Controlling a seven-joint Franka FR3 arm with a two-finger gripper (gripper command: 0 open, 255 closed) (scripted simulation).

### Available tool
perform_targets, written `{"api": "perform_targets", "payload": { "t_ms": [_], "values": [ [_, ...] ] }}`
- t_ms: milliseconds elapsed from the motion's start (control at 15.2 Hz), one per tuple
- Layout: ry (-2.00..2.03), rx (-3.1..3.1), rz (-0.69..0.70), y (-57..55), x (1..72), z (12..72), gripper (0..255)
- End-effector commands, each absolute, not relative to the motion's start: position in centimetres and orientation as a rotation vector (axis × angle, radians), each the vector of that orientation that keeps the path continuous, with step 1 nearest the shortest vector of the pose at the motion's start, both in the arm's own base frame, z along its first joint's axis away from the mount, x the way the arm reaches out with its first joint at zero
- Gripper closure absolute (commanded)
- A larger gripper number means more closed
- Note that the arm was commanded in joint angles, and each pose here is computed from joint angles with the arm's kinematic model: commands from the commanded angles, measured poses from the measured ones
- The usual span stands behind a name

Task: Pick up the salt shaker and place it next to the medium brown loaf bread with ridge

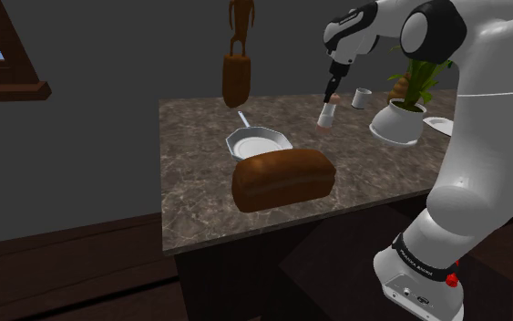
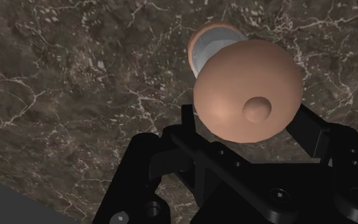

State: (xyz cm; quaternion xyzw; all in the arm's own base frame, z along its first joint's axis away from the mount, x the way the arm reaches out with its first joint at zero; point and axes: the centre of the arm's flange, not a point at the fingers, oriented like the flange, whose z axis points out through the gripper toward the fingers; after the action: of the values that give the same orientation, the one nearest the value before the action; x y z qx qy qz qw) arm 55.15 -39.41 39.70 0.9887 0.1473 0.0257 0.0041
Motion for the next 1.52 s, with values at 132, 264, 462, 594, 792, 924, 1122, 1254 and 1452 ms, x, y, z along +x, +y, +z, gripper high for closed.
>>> {"api": "perform_targets", "payload": {
  "t_ms": [132,264,462,594,792,924,1122,1254,1452],
  "values": [
    [0.462,3.098,0.08,-39.4,55.2,41.5,255],
    [0.462,3.098,0.08,-39.4,55.2,42.6,255],
    [0.462,3.098,0.08,-39.4,55.2,44.2,255],
    [0.462,3.098,0.08,-39.4,55.2,45.2,255],
    [0.462,3.098,0.08,-39.4,55.2,46.8,255],
    [0.462,3.098,0.08,-39.4,55.2,47.9,255],
    [0.462,3.098,0.08,-39.4,55.2,49.5,255],
    [0.462,3.098,0.08,-39.4,55.2,50.5,255],
    [0.462,3.098,0.08,-39.4,55.2,52.1,255]
  ]
}}
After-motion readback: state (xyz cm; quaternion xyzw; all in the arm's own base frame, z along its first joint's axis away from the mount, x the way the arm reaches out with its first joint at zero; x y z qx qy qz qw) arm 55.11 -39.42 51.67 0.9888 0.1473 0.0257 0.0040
